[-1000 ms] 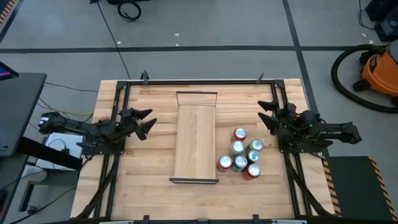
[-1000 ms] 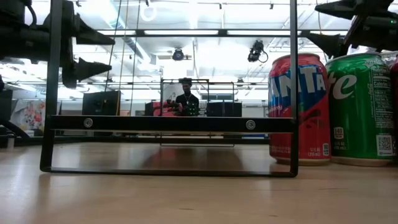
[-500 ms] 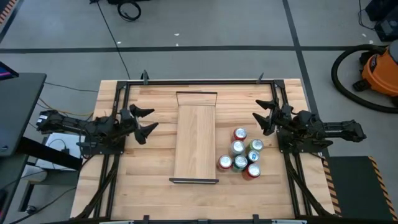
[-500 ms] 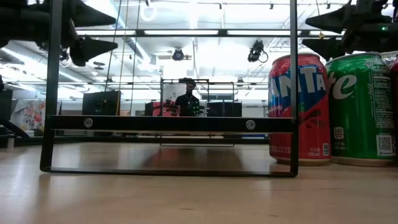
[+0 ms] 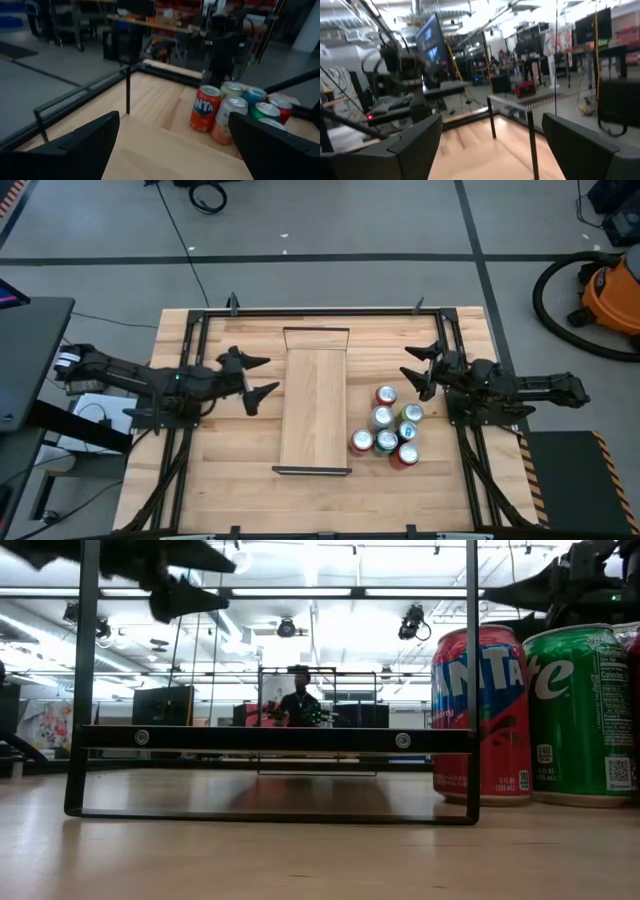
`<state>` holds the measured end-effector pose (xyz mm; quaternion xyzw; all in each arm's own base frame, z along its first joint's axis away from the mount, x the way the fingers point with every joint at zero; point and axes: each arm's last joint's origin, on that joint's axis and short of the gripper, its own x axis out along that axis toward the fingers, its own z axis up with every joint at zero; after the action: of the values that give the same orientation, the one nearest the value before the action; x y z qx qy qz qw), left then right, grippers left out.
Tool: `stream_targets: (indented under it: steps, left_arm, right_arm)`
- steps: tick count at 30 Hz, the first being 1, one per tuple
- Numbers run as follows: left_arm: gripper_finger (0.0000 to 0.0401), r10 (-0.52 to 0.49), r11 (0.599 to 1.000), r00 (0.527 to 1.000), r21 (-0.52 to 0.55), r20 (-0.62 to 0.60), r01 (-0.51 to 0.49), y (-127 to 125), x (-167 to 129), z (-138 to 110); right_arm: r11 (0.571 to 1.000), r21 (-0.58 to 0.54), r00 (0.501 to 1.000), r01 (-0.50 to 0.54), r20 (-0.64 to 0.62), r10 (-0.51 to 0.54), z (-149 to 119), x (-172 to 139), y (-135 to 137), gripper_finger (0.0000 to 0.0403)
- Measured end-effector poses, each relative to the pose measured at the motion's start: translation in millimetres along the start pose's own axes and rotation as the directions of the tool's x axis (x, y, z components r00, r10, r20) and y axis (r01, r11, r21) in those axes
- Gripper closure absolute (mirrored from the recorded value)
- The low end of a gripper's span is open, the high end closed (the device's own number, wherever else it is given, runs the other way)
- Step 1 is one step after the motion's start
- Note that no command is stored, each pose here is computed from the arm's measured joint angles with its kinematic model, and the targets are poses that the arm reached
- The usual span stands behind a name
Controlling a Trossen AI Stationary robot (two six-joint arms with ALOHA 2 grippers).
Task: Place canned beverage on shelf
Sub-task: Put the top red soda can on the shelf
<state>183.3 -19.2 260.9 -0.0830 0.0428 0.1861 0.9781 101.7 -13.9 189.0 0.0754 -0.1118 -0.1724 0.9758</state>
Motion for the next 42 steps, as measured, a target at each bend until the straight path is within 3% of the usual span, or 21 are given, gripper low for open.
stream_targets:
  steps: [9, 17, 26, 33, 42]
  left_arm:
    - [0.0015, -0.018, 1.000, 0.993, 0.017, -0.113, 0.020, -28, 33, 33]
    - [0.0015, -0.067, 0.995, 0.963, 0.050, -0.261, 0.082, -40, 81, 42]
    - [0.0015, -0.087, 0.988, 0.925, 0.091, -0.369, 0.129, -45, 121, 48]
    - [0.0015, -0.132, 0.983, 0.907, 0.063, -0.399, 0.171, -55, 136, 55]
    - [0.0015, -0.125, 0.982, 0.860, 0.060, -0.495, 0.177, -88, 160, 65]
  right_arm:
    - [1.000, 0.000, 0.996, -0.013, -0.088, 0.013, -9, 1, 2, 0.0049]
    - [0.999, 0.026, 0.985, -0.047, -0.164, 0.050, -17, 1, 8, 0.0049]
    - [1.000, -0.004, 0.983, 0.009, -0.184, -0.010, -19, 0, 11, 0.0049]
    - [0.998, -0.060, 0.963, 0.010, -0.267, -0.025, -3, 2, 15, 0.0049]
    - [0.992, -0.113, 0.933, 0.061, -0.346, -0.097, -5, 5, 15, 0.0049]
